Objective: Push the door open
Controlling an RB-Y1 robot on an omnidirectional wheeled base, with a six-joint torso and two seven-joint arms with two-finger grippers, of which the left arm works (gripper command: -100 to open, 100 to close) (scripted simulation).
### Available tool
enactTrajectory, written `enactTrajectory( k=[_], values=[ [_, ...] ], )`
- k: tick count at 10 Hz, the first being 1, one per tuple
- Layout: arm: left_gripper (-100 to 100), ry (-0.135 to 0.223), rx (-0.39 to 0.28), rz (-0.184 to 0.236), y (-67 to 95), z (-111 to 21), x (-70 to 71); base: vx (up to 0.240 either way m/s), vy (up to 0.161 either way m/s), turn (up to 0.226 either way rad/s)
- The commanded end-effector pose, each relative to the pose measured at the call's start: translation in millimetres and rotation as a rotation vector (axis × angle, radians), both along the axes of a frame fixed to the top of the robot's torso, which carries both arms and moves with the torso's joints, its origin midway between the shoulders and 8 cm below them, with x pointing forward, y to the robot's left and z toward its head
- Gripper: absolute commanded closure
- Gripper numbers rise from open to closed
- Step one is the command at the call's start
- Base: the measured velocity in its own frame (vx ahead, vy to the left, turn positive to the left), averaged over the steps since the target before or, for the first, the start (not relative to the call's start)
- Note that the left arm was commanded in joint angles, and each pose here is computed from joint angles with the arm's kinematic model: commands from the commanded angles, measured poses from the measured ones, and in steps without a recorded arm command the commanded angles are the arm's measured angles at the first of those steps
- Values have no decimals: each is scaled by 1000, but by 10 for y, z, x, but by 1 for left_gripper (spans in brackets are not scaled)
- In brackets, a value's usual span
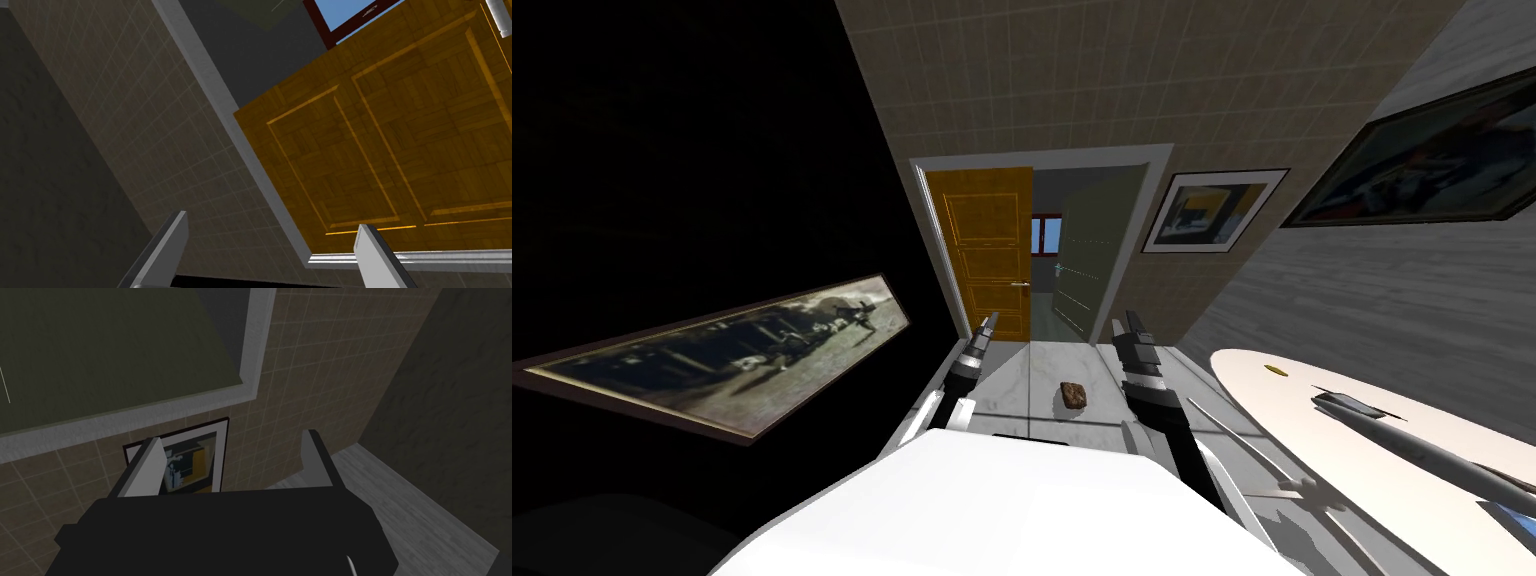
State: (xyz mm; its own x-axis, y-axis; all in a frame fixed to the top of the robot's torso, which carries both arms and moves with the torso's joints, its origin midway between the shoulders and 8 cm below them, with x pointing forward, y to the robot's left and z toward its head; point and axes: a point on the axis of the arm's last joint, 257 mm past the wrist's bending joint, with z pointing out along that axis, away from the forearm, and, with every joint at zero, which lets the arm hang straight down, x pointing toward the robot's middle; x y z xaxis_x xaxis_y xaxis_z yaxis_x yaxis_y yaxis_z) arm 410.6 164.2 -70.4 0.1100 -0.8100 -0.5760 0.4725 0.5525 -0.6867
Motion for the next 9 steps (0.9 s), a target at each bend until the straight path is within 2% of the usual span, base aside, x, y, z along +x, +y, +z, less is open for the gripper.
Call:
enactTrajectory(
  k=[1,9],
  values=[
    [-100,29,53,8,-60,-124,76,86,65,11],
    [-100,155,333,42,-388,-782,369,79,71,8]
  ],
)
